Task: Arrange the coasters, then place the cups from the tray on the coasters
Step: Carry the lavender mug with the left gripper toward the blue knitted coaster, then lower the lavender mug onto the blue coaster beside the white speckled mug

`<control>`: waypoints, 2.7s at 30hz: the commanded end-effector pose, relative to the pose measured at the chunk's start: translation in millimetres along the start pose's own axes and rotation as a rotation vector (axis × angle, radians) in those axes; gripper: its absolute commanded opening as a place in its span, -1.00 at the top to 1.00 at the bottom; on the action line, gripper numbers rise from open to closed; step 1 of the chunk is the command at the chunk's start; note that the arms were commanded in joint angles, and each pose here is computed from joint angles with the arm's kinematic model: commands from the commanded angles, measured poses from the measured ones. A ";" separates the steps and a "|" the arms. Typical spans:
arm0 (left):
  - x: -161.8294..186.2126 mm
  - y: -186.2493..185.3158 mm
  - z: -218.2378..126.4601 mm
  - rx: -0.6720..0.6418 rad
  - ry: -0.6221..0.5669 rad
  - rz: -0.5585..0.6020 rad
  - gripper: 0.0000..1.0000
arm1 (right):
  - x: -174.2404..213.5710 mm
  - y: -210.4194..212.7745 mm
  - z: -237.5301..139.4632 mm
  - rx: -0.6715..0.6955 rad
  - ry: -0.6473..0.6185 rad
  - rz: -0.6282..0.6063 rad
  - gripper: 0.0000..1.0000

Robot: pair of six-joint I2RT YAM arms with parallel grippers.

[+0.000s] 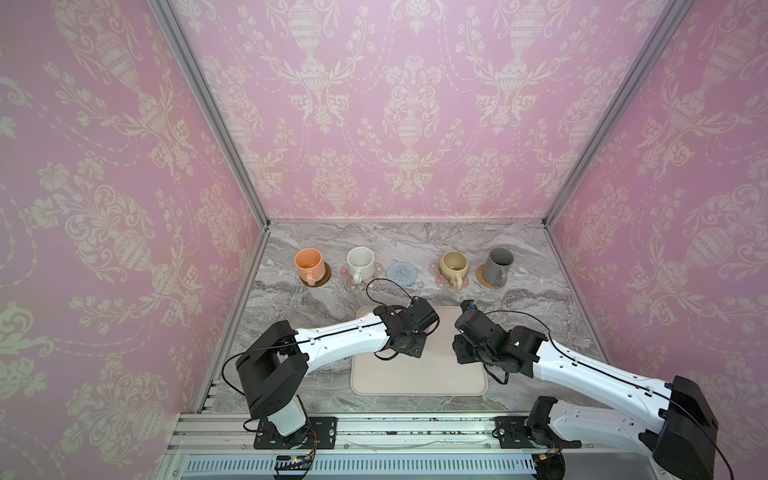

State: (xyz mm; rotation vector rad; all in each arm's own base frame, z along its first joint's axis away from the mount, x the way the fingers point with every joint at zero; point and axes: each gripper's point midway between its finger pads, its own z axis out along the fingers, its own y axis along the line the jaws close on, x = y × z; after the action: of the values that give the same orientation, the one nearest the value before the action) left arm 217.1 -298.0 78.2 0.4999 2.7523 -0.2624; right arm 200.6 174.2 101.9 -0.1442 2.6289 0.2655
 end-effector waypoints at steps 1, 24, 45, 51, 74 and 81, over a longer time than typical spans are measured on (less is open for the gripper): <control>-22.8 -0.9 -9.2 -0.032 -0.071 0.037 0.97 | 3.6 -11.5 -2.8 0.030 -0.006 0.030 0.18; -106.6 32.7 -28.1 -0.081 -0.219 -0.124 0.99 | 12.3 -35.1 -8.0 0.063 -0.040 0.052 0.08; -155.5 64.4 -20.7 -0.140 -0.275 -0.175 1.00 | 18.2 -44.0 -6.6 0.078 -0.039 0.063 0.04; -171.3 71.1 -11.4 -0.151 -0.279 -0.184 1.00 | 18.1 -45.9 -6.5 0.083 -0.041 0.067 0.03; -208.3 99.9 26.1 -0.181 -0.240 -0.228 1.00 | 12.9 -44.2 -2.2 0.099 -0.022 0.063 -0.01; -208.5 103.0 39.0 -0.175 -0.216 -0.239 1.00 | 9.6 -40.7 -1.4 0.095 -0.018 0.057 -0.01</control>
State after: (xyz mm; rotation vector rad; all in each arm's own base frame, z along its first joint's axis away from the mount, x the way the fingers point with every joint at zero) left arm 438.2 -273.2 90.6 0.0838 2.6264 -0.1020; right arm 191.7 130.9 83.4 -0.0334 2.6420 0.1567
